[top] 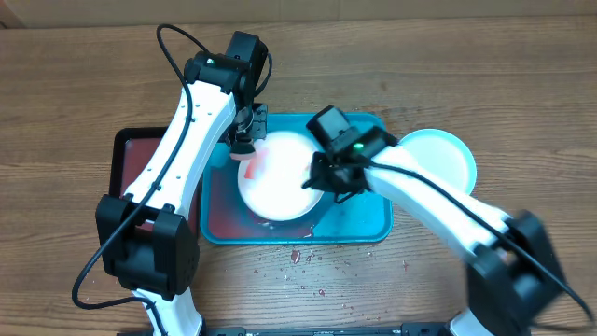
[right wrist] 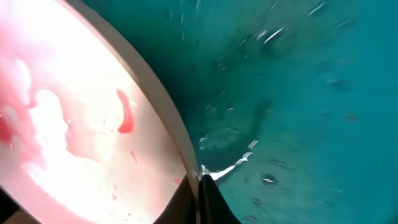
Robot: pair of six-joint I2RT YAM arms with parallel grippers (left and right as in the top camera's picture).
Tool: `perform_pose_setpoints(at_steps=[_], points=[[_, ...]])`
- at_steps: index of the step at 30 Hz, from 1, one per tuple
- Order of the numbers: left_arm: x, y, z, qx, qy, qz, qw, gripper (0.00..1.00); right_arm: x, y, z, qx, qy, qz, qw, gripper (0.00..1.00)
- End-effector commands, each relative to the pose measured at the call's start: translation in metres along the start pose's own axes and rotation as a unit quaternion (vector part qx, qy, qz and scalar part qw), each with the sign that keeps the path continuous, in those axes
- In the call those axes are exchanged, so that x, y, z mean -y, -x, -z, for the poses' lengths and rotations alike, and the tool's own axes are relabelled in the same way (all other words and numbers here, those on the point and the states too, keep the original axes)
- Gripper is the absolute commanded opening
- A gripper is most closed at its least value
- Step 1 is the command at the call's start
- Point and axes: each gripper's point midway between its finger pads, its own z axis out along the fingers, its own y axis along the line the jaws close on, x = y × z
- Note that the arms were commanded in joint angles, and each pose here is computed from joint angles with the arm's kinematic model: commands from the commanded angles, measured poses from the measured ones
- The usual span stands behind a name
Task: Clean dirty plates on tray and stack at the side
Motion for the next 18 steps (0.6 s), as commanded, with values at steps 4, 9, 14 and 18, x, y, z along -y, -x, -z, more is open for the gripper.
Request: perform_pose_setpoints(at_steps=[4, 9, 14, 18], points=[[0.006, 0.002, 0.0, 0.002, -0.014, 0.007, 1.0, 0.04, 0.023, 0.026, 0.07, 0.152, -0.079, 0.028, 0.985, 0.04], [0.01, 0.001, -0.008, -0.011, -0.018, 0.006, 1.0, 0.04, 0.033, 0.018, 0.076, 0.166, -0.13, 0.051, 0.976, 0.04], [0.011, -0.003, -0.018, -0.028, -0.016, 0.005, 0.999, 0.04, 0.043, 0.017, 0.085, 0.194, -0.185, 0.073, 0.96, 0.04], [0.011, -0.005, -0.022, -0.037, -0.013, 0.004, 0.999, 0.04, 0.049, 0.015, 0.092, 0.209, -0.219, 0.089, 0.949, 0.04]])
